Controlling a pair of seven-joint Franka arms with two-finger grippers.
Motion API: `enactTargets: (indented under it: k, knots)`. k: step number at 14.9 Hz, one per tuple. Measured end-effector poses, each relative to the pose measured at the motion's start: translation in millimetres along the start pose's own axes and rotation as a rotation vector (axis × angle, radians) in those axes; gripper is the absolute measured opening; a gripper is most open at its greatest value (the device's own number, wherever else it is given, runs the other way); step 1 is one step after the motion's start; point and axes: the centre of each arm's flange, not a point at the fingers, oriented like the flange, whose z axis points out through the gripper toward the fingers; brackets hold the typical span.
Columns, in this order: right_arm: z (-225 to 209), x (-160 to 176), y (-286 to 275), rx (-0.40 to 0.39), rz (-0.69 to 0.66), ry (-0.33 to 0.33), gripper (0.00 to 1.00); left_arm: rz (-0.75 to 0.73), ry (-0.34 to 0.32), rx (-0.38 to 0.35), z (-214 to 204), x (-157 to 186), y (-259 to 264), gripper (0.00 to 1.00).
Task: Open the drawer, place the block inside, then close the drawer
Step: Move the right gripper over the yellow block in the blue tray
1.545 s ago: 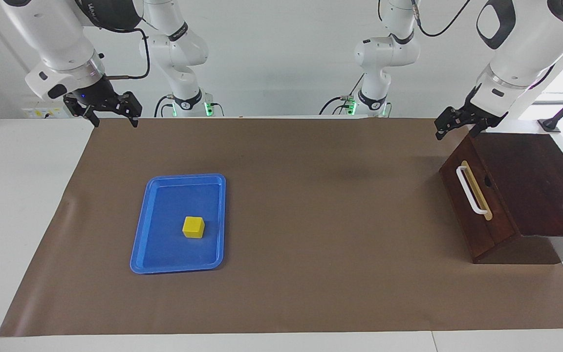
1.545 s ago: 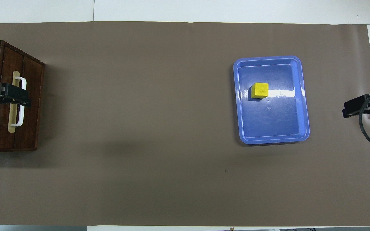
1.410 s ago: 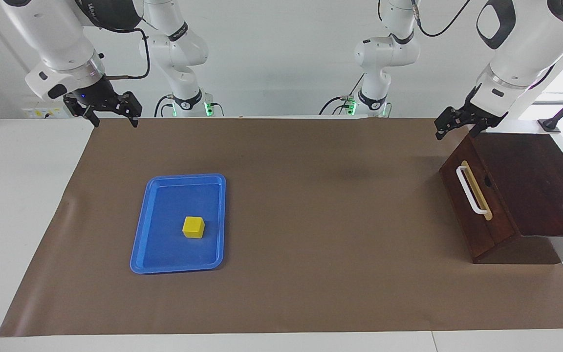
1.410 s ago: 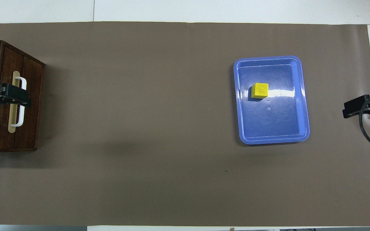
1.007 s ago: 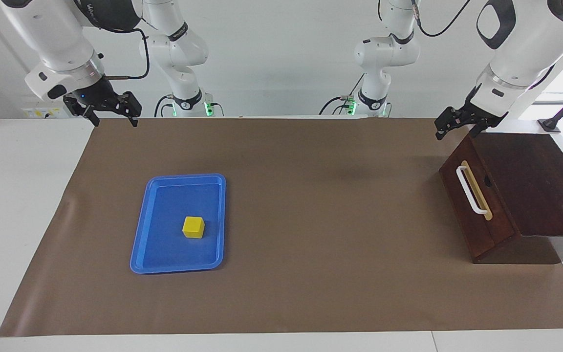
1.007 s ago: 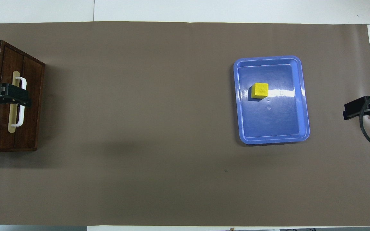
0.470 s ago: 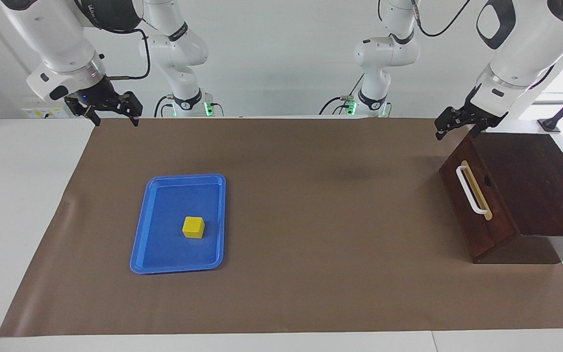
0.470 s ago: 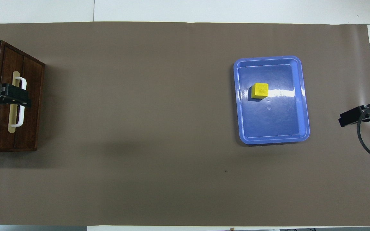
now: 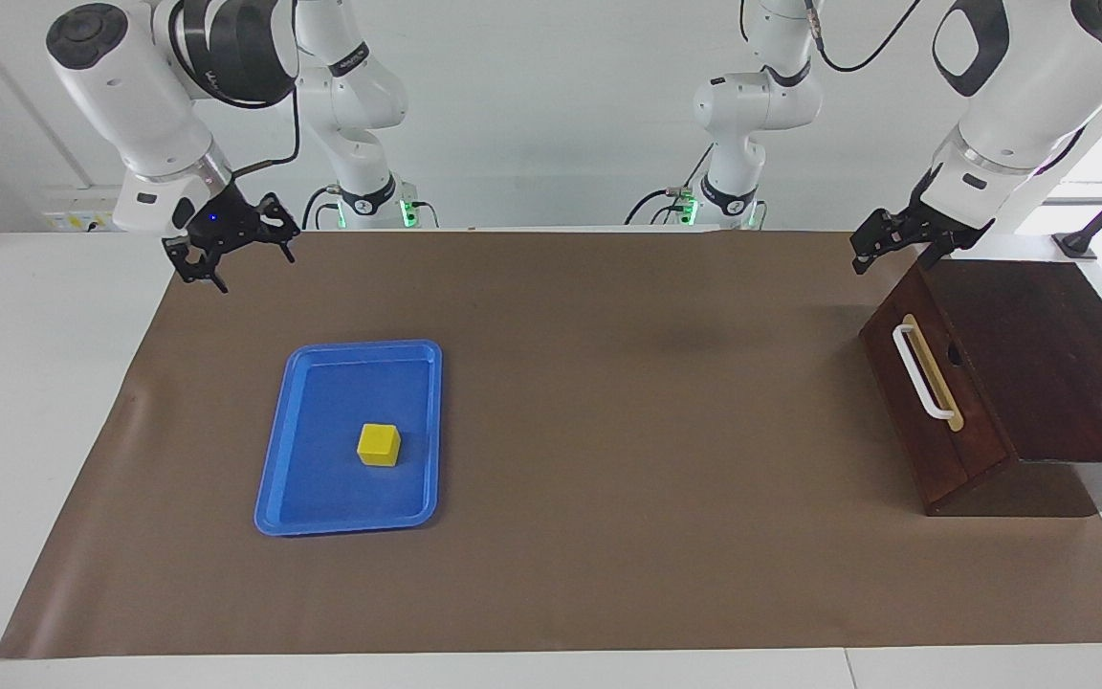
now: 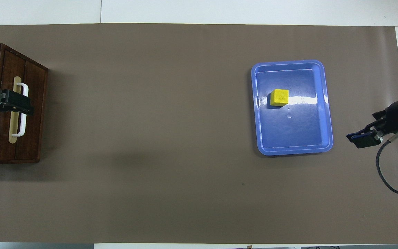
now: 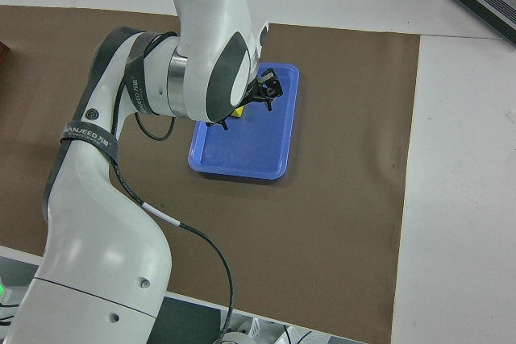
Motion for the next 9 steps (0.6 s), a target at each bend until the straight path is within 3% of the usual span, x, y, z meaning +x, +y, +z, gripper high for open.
enactTargets:
  k: [4,9]
  knots:
    - [36,4,-1,0.027,-0.261,0.109,1.0,0.0,0.0,0.0,0,0,0,1.0]
    - [108,21,27,0.114,-0.522,0.302,1.0,0.0,0.0,0.0,0,0,0,1.0]
